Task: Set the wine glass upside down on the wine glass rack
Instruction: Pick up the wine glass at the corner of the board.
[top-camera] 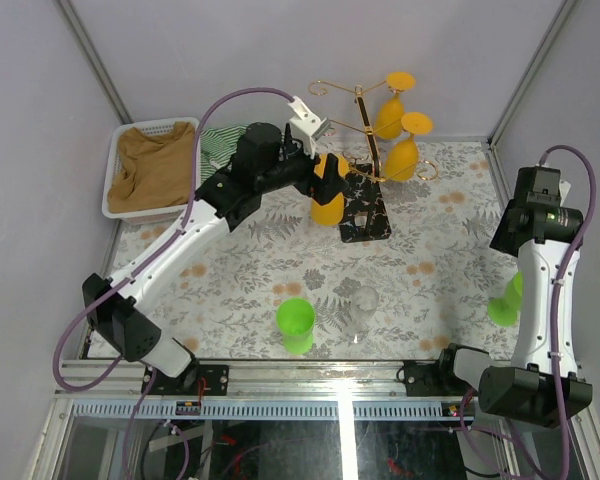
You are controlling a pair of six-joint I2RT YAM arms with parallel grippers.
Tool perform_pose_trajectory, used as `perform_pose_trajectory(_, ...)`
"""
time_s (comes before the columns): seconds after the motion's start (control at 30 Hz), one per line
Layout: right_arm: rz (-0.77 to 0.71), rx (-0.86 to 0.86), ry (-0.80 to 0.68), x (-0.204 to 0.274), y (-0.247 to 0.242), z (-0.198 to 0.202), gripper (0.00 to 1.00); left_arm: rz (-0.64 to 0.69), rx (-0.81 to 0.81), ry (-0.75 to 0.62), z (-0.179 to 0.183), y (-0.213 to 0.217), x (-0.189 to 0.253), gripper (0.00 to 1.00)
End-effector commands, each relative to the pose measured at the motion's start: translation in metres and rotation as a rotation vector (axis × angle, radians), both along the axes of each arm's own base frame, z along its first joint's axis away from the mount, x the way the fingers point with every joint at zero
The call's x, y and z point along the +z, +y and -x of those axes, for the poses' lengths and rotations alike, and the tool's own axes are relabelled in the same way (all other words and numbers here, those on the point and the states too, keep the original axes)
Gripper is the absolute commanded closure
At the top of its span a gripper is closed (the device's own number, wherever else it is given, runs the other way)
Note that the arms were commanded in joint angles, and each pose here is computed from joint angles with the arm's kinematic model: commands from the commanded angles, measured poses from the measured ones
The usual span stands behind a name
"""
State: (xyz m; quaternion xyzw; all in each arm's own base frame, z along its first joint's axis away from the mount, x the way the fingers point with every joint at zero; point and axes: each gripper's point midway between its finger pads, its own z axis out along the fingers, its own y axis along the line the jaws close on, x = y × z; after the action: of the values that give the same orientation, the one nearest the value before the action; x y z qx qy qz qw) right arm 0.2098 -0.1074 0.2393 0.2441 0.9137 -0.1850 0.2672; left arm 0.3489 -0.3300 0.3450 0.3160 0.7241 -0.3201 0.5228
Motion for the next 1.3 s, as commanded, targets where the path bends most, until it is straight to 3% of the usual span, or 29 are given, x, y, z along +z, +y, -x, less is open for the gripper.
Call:
perform_pose_trajectory(0.0, 0.041, -0.079, 0.060, -0.004, -0.009, 0.021, 0.43, 0.098, -0.009, -0.132, 0.000, 0.004, 0.042, 0.10)
perform_pose_trajectory(0.47, -0.022, -0.118, 0.079, -0.041, -0.004, 0.013, 0.44, 0.083, 0.035, -0.111, -0.006, 0.022, 0.030, 0.07)
perform_pose_trajectory(1.1, 0.064, -0.239, 0.136, -0.069, -0.030, 0.019, 0.50, 0.071, 0.037, -0.080, -0.015, 0.022, 0.022, 0.06)
perform_pose_trajectory(1.27, 0.060, -0.233, 0.171, -0.083, -0.034, 0.016, 0.60, 0.066, 0.042, -0.066, -0.020, 0.021, 0.018, 0.06)
